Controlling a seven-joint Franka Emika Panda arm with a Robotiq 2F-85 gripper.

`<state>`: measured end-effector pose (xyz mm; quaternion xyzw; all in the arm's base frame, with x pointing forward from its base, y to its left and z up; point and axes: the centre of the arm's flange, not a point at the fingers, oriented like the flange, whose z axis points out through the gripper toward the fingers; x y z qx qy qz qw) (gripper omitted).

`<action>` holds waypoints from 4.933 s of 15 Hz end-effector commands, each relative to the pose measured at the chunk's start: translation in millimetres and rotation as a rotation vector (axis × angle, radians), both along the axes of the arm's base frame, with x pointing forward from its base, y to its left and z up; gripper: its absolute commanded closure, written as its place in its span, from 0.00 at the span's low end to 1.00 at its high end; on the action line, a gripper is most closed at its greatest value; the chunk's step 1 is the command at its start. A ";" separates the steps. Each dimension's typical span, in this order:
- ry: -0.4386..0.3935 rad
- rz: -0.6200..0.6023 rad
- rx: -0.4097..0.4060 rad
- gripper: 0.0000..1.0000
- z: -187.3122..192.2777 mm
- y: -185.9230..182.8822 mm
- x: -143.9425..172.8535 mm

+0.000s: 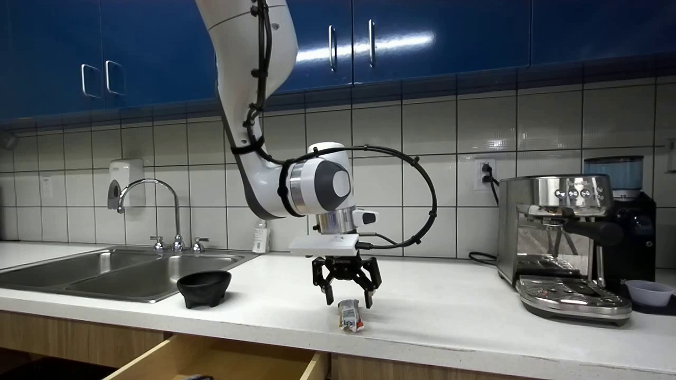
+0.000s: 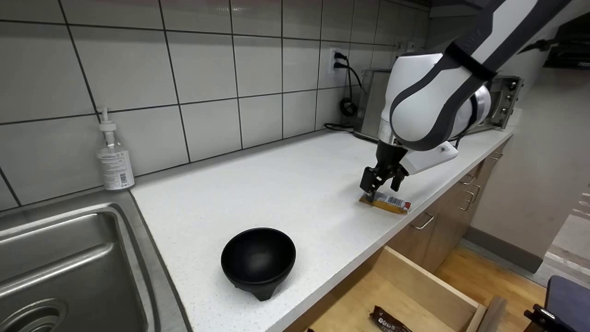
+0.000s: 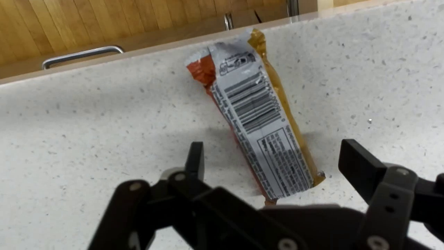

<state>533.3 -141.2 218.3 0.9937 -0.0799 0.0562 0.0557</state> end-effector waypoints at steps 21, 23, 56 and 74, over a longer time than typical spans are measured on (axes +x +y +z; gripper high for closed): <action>-0.054 0.062 -0.017 0.81 24.9 8.6 10.4; -0.057 0.057 -0.013 0.81 27.1 16.7 -1.2; 0.041 -0.130 0.128 0.81 -47.3 147.0 -149.8; 0.100 0.032 0.155 0.00 -69.8 148.6 -158.1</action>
